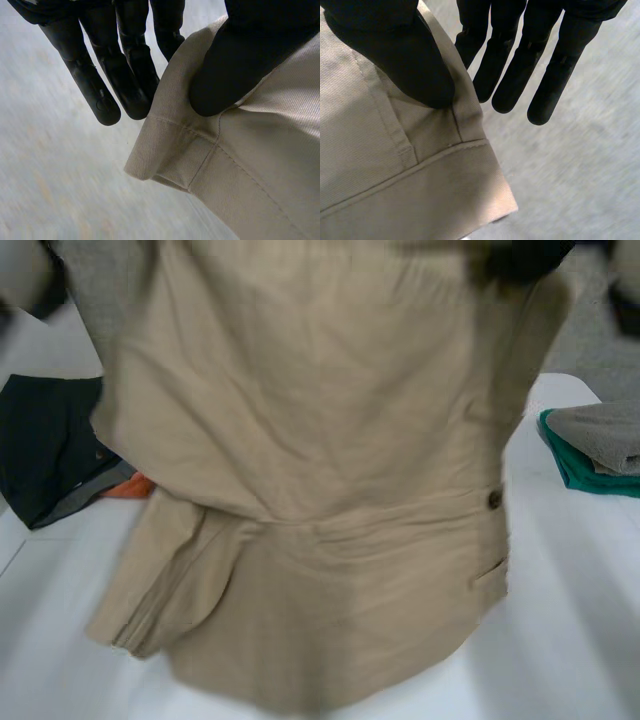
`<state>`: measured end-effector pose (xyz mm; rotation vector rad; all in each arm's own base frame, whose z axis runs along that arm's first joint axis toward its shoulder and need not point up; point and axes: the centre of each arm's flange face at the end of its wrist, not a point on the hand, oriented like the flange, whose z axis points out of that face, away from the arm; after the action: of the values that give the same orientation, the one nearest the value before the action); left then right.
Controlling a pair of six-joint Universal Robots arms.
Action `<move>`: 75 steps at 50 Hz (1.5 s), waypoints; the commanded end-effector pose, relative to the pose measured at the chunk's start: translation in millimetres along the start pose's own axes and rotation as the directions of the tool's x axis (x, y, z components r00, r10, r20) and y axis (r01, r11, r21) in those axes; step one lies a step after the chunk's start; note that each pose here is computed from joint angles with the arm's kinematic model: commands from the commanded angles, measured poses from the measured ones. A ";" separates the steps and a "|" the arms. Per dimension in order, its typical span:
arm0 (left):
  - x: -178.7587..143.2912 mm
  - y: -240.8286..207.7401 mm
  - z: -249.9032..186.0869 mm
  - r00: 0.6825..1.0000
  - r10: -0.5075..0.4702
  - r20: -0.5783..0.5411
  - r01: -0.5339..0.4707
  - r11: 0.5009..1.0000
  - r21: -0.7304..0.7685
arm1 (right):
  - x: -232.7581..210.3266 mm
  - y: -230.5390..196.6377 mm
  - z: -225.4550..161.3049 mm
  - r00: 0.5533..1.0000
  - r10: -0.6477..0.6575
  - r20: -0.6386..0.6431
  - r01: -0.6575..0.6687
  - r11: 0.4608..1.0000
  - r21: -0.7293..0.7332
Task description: Fold the laundry.
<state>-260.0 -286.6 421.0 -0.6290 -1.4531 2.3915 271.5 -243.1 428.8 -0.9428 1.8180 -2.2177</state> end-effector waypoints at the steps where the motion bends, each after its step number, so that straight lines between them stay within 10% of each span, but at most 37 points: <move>1: 14.6 112.4 38.4 0.999 -0.011 -0.031 0.007 0.994 -0.105 | -20.8 77.6 70.8 0.999 0.032 0.004 -0.032 0.998 -0.055; 12: 16.3 203.2 79.1 0.998 0.032 0.053 -0.033 0.999 0.009 | -37.6 166.6 157.3 0.989 -0.008 -0.150 0.028 0.991 0.134; 22: 14.2 154.7 82.1 0.990 0.019 0.139 -0.029 0.997 0.073 | 2.0 116.6 145.8 0.956 0.003 -0.295 0.060 0.977 0.204; 34: 37.8 91.1 -29.3 0.995 -0.006 0.098 0.034 0.955 -0.294 | 5.0 127.1 62.8 0.997 -0.074 -0.001 0.070 0.954 -0.292; 43: 77.9 129.4 -166.3 0.995 -0.090 -0.051 0.024 0.681 -0.732 | -29.4 173.5 -4.7 0.966 0.002 0.258 0.134 0.852 -0.506; 47: 88.2 143.6 -196.5 0.989 -0.122 -0.082 0.015 0.639 -0.769 | -37.5 209.1 -21.6 0.956 0.022 0.292 0.135 0.851 -0.507; 75: 100.8 208.5 -210.1 0.990 -0.118 -0.073 0.020 0.640 -0.768 | -82.7 304.9 -35.4 0.950 -0.069 0.303 0.177 0.921 -0.347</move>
<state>-242.0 -172.4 129.8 -0.8437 -2.4131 1.4940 230.3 -251.8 123.4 -1.3839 2.1097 -1.7244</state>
